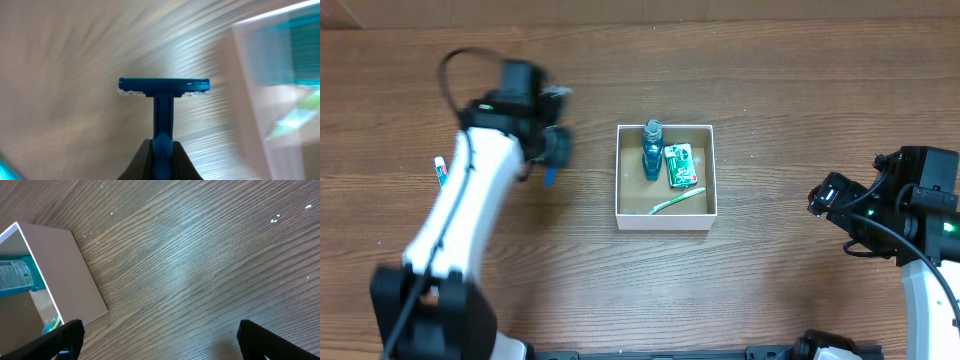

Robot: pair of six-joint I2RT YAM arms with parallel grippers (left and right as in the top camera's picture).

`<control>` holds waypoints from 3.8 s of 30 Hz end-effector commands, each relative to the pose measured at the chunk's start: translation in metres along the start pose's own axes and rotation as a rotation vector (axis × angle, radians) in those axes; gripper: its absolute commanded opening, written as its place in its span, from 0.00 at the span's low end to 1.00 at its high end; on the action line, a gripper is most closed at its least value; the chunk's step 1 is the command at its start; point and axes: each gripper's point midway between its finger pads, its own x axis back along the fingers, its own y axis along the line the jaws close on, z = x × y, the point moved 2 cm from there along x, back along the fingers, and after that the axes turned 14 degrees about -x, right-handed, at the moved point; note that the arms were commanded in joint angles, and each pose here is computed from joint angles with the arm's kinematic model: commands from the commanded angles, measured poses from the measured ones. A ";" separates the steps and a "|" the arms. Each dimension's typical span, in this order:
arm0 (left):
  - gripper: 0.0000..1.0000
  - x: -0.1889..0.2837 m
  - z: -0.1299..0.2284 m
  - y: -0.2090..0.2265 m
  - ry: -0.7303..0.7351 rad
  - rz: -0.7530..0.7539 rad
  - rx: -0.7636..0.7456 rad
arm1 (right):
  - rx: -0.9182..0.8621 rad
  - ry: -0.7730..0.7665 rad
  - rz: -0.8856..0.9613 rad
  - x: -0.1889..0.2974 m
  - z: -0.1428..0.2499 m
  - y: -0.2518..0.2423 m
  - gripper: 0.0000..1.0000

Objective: Pack container
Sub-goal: 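Carry the razor into the box and release it, then move the left gripper to the Colgate toothpaste tube and grasp it, then carry the toothpaste tube into the box and release it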

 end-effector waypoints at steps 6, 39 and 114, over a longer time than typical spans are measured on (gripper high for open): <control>0.04 0.041 -0.043 -0.175 -0.193 0.077 -0.748 | 0.006 -0.004 -0.008 -0.001 -0.001 0.001 1.00; 0.75 0.110 -0.027 -0.074 -0.151 -0.159 -0.128 | 0.007 -0.004 -0.008 -0.001 -0.001 0.001 1.00; 0.04 -0.080 0.166 0.189 0.167 -0.106 0.730 | 0.007 -0.006 -0.009 -0.001 -0.001 0.001 1.00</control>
